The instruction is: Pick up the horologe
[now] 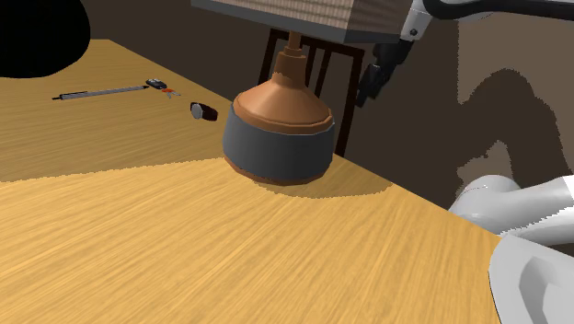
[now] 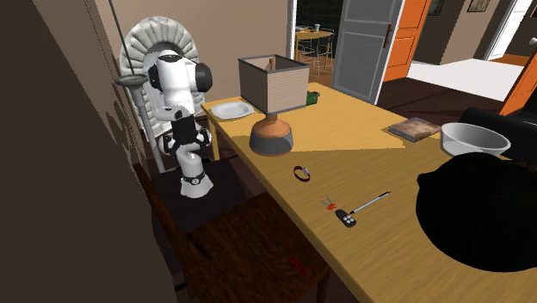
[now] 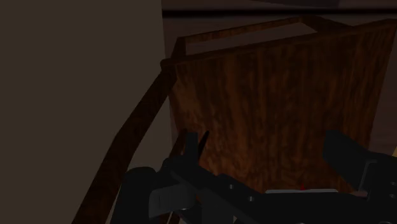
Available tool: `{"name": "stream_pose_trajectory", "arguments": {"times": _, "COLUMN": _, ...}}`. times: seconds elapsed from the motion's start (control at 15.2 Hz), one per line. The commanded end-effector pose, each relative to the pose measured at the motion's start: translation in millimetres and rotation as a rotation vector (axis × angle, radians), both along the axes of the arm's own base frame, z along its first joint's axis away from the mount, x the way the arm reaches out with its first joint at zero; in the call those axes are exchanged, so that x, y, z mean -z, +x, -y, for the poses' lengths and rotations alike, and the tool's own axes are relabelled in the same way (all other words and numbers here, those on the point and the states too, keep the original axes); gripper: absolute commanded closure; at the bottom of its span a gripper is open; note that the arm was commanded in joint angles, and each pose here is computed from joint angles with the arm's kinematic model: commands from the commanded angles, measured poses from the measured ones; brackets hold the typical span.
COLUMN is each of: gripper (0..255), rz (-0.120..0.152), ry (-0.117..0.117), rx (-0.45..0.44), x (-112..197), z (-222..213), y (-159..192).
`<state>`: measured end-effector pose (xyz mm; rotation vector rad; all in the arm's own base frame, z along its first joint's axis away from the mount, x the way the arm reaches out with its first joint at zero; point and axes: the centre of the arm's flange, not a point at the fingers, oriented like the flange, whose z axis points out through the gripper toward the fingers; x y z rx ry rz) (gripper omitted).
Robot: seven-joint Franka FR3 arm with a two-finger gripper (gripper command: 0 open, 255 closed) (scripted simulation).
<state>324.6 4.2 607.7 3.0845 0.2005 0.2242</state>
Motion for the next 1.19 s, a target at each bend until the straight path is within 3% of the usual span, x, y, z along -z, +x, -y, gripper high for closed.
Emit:
{"name": "stream_pose_trajectory", "arguments": {"times": 0.0, "gripper": 0, "rz": 0.000, "ry": 0.000, "rx": 0.000, "x": 0, "z": 0, "y": 0}}
{"name": "stream_pose_trajectory", "arguments": {"times": 1.12, "gripper": 0, "rz": -0.092, "ry": 0.073, "rx": -0.001, "x": -13, "z": -187, "y": 120}}
